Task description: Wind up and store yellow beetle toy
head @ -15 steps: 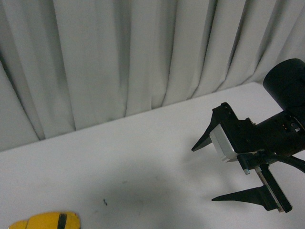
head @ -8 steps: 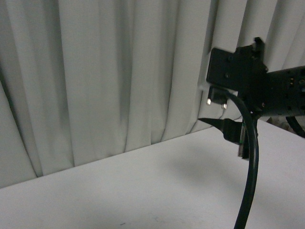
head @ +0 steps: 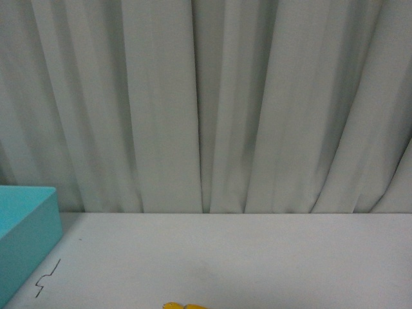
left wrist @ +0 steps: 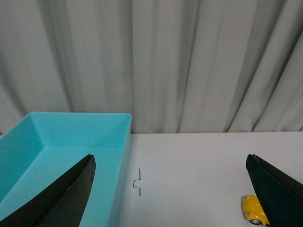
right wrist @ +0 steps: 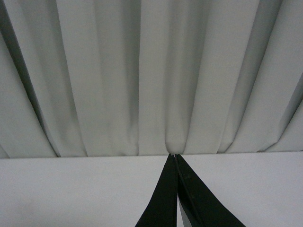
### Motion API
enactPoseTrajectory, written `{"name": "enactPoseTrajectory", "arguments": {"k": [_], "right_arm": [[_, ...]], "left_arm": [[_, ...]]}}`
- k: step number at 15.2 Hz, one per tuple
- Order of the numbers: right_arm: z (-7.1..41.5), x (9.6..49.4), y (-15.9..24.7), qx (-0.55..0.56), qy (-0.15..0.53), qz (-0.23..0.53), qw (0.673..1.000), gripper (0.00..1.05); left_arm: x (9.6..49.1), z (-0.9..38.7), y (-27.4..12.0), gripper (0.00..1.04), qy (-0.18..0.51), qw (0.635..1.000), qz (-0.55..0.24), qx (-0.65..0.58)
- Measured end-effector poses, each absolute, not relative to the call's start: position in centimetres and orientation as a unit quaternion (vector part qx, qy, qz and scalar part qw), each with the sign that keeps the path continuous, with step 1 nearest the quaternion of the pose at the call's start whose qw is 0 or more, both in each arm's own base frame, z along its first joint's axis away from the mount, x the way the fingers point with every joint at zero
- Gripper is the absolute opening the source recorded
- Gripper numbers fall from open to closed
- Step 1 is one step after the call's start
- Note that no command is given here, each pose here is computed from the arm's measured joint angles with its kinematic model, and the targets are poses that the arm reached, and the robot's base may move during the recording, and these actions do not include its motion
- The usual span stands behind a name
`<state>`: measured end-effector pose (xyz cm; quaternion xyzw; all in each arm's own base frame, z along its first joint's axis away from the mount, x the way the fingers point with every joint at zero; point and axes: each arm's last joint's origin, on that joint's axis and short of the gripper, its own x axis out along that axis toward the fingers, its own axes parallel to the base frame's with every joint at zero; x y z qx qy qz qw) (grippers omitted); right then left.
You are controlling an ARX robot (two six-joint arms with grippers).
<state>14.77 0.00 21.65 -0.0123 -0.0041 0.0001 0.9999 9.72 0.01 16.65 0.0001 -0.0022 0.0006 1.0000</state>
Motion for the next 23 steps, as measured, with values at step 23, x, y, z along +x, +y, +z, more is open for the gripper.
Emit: {"name": "enactPoseTrajectory", "arguments": {"k": [23], "right_arm": [[16.8,10.7,0.0,-0.007,0.000,0.000,1.000,0.02]], "left_arm": [[9.7,16.7,0.0,0.98,-0.002,1.000,0.001,0.000]]}}
